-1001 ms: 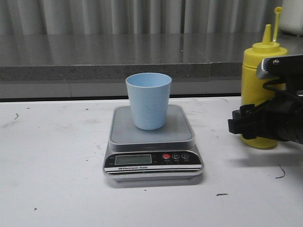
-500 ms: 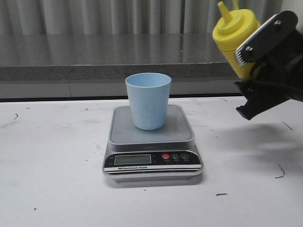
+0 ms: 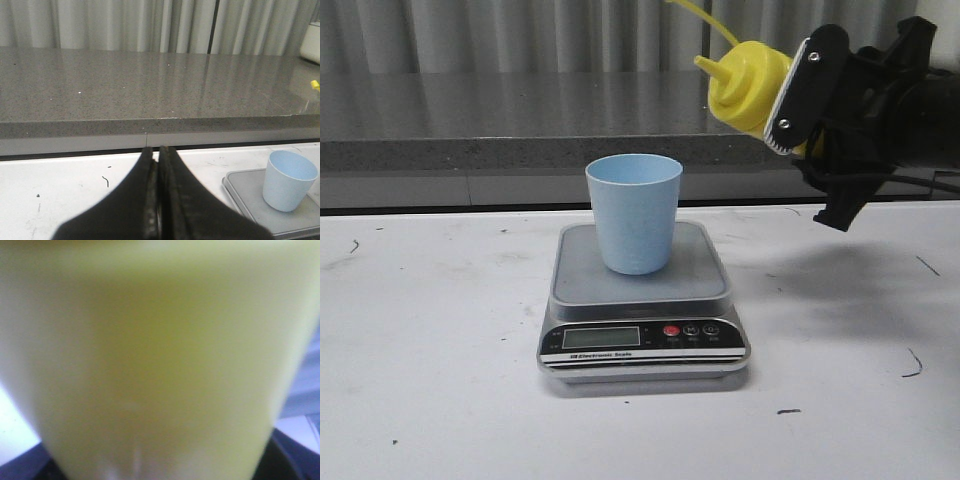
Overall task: Pour seasoning into cup on scale with both arms
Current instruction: 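Lift the yellow bottle and tilt its spout toward the cup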
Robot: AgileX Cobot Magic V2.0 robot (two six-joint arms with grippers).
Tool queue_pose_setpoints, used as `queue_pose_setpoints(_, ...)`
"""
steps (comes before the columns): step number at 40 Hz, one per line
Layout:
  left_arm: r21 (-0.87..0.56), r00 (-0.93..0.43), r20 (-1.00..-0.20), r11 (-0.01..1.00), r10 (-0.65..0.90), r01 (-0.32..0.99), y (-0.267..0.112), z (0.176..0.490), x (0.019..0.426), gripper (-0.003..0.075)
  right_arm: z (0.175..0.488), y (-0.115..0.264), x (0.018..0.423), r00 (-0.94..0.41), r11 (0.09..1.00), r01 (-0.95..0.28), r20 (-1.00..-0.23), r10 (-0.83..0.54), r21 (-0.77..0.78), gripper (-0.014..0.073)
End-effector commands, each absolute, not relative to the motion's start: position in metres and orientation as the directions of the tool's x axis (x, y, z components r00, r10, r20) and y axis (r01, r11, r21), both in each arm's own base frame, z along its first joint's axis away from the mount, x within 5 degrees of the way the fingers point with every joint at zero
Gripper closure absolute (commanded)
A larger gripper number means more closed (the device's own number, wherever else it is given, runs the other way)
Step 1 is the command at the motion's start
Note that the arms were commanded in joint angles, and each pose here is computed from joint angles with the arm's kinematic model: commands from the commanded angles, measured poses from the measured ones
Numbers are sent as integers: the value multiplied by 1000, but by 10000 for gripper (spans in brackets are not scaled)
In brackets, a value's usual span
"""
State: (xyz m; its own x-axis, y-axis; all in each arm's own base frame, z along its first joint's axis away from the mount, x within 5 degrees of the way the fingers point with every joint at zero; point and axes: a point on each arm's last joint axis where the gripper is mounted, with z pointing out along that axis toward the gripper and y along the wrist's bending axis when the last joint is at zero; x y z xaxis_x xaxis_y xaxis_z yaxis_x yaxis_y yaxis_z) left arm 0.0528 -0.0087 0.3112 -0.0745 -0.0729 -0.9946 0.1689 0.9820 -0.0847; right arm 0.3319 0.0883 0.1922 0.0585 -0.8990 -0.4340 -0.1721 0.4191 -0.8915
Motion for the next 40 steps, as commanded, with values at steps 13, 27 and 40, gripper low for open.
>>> queue_pose_setpoints(13,-96,21,-995,979,-102,181,-9,327,52,740,237,97,341,215,258,34,-245,-945,-966,448)
queue_pose_setpoints(27,-96,21,-995,979,-102,181,-9,327,52,740,237,95,341,196,327,19,-317,-928,-945,448)
queue_pose_setpoints(40,-96,21,-995,979,-102,181,-9,327,52,740,232,88,338,-4,737,39,-737,-676,-675,448)
